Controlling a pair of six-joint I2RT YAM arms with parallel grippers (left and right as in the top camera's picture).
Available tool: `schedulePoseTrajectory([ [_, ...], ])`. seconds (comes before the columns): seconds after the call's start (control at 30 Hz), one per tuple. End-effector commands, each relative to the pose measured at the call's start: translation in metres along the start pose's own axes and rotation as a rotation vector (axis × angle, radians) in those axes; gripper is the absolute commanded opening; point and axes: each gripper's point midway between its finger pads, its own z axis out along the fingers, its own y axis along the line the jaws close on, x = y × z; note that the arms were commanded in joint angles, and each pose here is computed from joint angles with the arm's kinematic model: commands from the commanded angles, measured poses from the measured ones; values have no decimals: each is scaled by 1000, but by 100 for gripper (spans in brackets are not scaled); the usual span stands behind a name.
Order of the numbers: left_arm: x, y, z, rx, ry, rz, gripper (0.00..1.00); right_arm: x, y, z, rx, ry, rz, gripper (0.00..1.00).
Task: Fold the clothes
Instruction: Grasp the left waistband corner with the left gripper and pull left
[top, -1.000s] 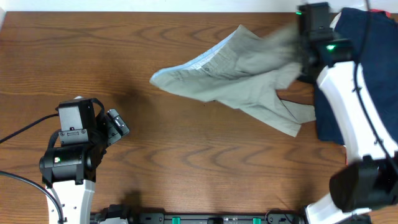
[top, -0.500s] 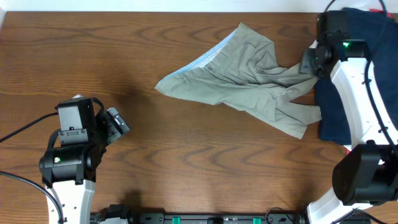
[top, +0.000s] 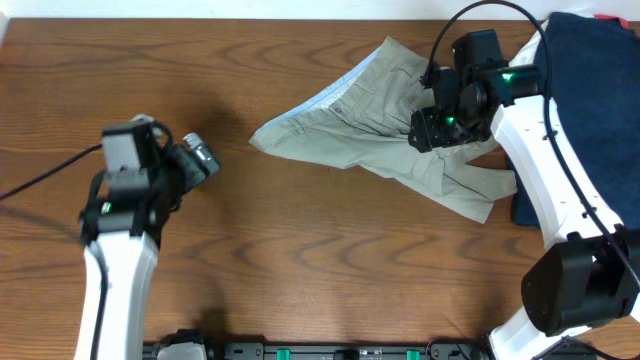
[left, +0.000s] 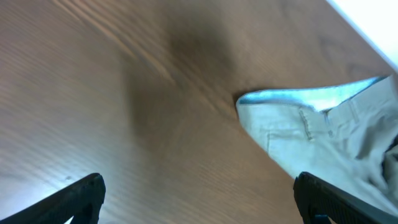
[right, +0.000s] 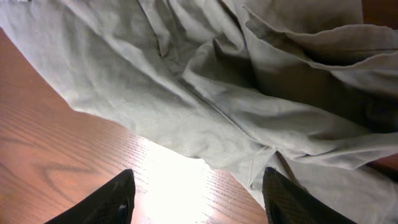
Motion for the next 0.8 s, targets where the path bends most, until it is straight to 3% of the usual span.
schedulePoseTrajectory([
  [0.0, 18, -13, 30, 56, 128, -2, 97, -2, 13, -9, -19, -24, -54, 64],
  [0.33, 59, -46, 122, 270, 397, -84, 98, 2, 13, -9, -20, -6, -49, 64],
  [0.77, 57, -55, 178, 325, 334, -46, 98, 28, 14, -10, -23, 97, -6, 64],
])
